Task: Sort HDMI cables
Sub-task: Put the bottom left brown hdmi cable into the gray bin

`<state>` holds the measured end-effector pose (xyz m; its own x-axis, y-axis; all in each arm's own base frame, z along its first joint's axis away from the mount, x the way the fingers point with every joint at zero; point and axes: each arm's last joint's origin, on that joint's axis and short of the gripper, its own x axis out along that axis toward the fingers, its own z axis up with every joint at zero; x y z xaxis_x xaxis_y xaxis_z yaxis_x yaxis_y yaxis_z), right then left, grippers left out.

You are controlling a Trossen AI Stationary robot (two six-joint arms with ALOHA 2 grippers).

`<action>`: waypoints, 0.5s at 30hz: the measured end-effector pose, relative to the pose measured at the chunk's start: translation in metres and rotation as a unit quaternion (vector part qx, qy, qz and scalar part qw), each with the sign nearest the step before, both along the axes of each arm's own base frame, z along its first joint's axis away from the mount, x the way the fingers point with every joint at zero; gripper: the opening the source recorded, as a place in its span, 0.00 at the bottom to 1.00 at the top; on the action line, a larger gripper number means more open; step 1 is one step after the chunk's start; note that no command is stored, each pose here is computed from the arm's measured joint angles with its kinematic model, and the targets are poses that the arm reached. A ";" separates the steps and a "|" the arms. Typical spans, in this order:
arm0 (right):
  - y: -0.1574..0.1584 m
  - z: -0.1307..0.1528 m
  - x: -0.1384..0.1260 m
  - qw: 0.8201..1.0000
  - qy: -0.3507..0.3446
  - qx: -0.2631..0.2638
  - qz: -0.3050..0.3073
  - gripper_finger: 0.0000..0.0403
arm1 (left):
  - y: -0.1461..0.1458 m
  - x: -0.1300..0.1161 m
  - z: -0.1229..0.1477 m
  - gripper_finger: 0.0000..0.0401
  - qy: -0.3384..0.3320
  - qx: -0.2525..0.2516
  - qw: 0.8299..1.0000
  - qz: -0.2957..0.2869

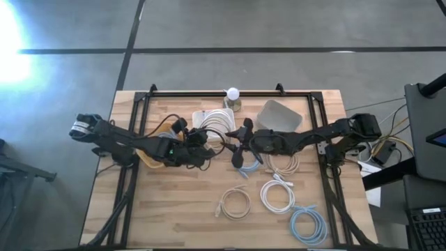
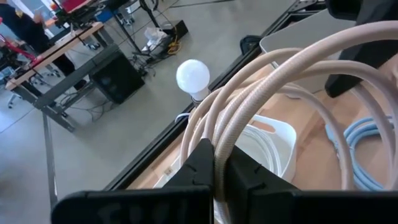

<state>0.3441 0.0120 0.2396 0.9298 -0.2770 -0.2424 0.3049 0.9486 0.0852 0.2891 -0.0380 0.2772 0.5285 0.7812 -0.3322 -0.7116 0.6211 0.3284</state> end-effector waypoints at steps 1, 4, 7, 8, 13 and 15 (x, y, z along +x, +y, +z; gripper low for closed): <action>0.000 0.001 0.001 1.000 0.005 -0.001 0.000 0.40 | 0.000 0.000 0.000 0.02 0.000 0.000 1.000 0.000; 0.000 0.003 0.002 1.000 0.027 -0.004 0.000 0.29 | 0.000 0.000 0.000 0.02 0.000 -0.001 1.000 -0.001; -0.001 0.004 0.001 0.999 0.051 -0.005 -0.002 0.17 | 0.000 0.000 0.000 0.02 -0.003 -0.003 1.000 -0.002; -0.002 0.004 0.001 0.998 0.056 -0.005 -0.003 0.13 | 0.000 0.001 0.000 0.02 -0.004 -0.003 1.000 -0.002; -0.004 0.004 -0.001 0.998 0.064 -0.004 -0.007 0.04 | -0.001 0.001 0.000 0.04 -0.005 -0.009 1.000 -0.007; -0.004 0.003 -0.003 0.998 0.066 -0.003 -0.008 0.04 | -0.001 0.001 0.000 0.06 -0.005 -0.017 1.000 -0.014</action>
